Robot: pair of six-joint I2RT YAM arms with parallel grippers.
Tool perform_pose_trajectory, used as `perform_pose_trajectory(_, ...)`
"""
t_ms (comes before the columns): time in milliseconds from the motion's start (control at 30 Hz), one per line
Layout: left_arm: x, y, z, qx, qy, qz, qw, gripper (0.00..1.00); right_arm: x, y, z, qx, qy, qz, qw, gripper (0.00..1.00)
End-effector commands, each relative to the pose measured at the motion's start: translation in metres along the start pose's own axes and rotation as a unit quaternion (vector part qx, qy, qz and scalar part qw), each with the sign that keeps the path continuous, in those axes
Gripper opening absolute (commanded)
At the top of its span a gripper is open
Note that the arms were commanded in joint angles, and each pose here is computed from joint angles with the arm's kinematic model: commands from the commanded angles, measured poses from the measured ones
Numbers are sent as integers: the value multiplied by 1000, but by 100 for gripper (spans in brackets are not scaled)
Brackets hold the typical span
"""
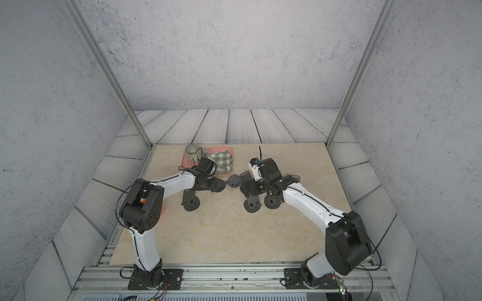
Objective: Open the phone stand
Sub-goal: Adjust the phone stand at the center of the board, then pick up the phone stand at the center of the board.
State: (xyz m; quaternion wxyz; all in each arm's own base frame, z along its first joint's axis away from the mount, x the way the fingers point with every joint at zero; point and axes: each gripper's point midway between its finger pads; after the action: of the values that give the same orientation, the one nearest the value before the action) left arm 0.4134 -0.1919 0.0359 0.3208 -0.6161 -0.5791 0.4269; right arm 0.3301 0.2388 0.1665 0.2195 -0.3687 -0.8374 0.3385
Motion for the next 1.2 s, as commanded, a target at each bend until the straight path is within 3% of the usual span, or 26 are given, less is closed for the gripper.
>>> perform_pose_trajectory(0, -3, -7, 11, 5, 2, 3, 1000, 0, 1, -9, -6, -14, -1, -2, 1000, 99)
perform_pose_trajectory(400, -10, -37, 0, -34, 39, -29, 998, 1, 1, -8, -5, -13, -1, -1, 1000, 99)
perform_pose_trajectory(467, -10, -42, -4, -37, 52, -41, 997, 13, 0, -9, -5, -13, 0, 0, 1000, 99)
perform_pose_trajectory(600, -6, -41, -1, -23, 75, -58, 995, 53, -1, -8, -4, -12, 0, 2, 1000, 99)
perform_pose_trajectory(767, -5, -34, 5, -6, 90, -59, 994, 86, -1, -8, -3, -11, 1, 3, 1000, 99)
perform_pose_trajectory(1167, -14, -9, 12, 33, 106, -56, 992, 85, -3, -9, -3, -12, 2, 6, 1000, 99)
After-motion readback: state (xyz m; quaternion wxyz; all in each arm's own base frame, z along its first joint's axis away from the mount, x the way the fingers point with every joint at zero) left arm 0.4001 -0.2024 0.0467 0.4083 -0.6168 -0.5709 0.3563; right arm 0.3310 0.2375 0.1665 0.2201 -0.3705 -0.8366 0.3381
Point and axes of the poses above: each gripper's point midway between its finger pads, its own y axis out along the fingers, its own x axis along the line the jaws close on, z = x × y, and after that the axes turned 12 degrees about -y, right-handed
